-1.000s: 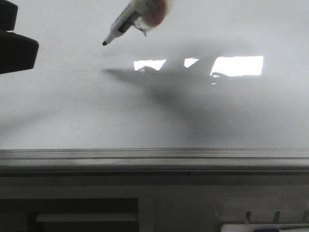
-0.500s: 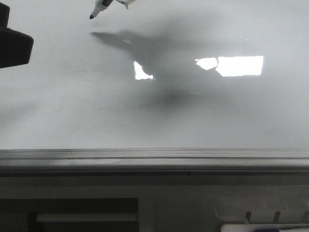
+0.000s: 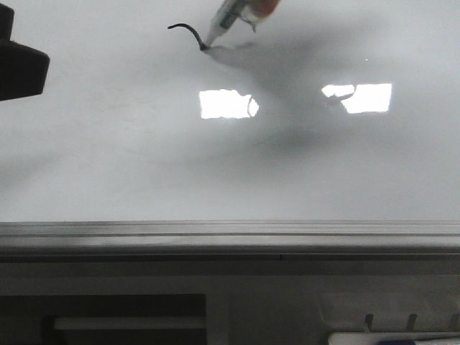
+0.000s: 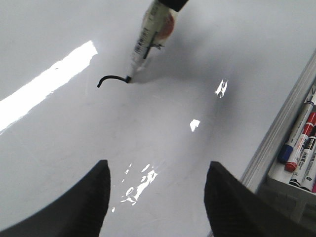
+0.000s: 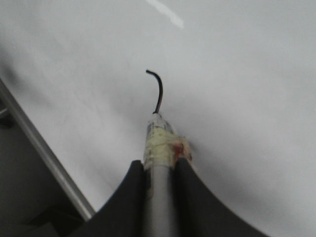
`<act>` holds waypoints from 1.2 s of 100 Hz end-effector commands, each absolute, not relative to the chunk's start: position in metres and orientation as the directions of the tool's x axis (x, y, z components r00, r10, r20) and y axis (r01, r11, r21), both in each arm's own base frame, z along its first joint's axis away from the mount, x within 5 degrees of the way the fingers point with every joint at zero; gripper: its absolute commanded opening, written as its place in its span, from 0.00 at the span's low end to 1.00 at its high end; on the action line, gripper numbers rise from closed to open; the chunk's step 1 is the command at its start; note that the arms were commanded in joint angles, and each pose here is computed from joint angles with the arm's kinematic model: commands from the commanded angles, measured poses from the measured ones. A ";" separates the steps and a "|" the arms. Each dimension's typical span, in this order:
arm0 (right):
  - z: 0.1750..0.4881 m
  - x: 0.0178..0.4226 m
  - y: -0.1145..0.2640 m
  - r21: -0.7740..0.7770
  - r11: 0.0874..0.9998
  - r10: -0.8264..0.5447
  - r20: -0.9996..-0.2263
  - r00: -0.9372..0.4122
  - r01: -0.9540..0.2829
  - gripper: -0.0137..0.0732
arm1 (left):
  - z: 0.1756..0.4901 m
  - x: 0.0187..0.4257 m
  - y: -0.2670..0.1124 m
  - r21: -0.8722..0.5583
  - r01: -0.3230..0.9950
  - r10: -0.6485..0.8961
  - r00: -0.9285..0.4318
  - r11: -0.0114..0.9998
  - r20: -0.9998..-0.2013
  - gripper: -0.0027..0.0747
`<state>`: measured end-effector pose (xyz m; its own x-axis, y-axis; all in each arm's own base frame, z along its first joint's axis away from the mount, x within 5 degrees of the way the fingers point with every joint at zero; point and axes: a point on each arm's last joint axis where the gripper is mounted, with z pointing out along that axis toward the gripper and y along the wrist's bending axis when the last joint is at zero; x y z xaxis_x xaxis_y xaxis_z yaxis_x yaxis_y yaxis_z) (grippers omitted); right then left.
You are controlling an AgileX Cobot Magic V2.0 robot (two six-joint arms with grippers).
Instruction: Write number 3 on whiteboard
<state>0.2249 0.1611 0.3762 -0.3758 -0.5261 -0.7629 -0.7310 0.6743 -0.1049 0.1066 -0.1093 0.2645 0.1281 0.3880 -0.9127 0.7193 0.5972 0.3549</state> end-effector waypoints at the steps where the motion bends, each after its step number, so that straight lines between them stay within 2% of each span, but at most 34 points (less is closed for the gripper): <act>1: 0.382 0.218 0.157 -0.130 0.666 -0.555 -0.744 -0.372 -0.734 0.09 | 0.281 0.108 -0.111 0.344 0.694 0.302 0.188 0.632 -0.935 0.54; 24: 0.361 0.215 0.185 -0.119 0.607 -0.592 -0.727 -0.348 -0.786 0.09 | 0.281 0.108 -0.111 0.344 0.695 0.303 0.187 0.632 -0.934 0.54; 45: 0.370 0.213 0.166 -0.210 0.683 -0.604 -0.700 -0.380 -0.700 0.09 | 0.281 0.108 -0.111 0.344 0.695 0.303 0.187 0.632 -0.934 0.54; 69: 0.361 0.198 0.161 -0.177 0.666 -0.651 -0.613 -0.448 -0.725 0.09 | 0.281 0.108 -0.111 0.344 0.695 0.303 0.187 0.632 -0.934 0.54; 101: 0.338 0.199 0.214 -0.153 0.568 -0.686 -0.630 -0.363 -0.809 0.09 | 0.281 0.108 -0.111 0.344 0.695 0.303 0.187 0.632 -0.934 0.54; 120: 0.345 0.206 0.231 -0.157 0.555 -0.668 -0.669 -0.325 -0.817 0.09 | 0.281 0.108 -0.111 0.344 0.695 0.303 0.187 0.632 -0.934 0.54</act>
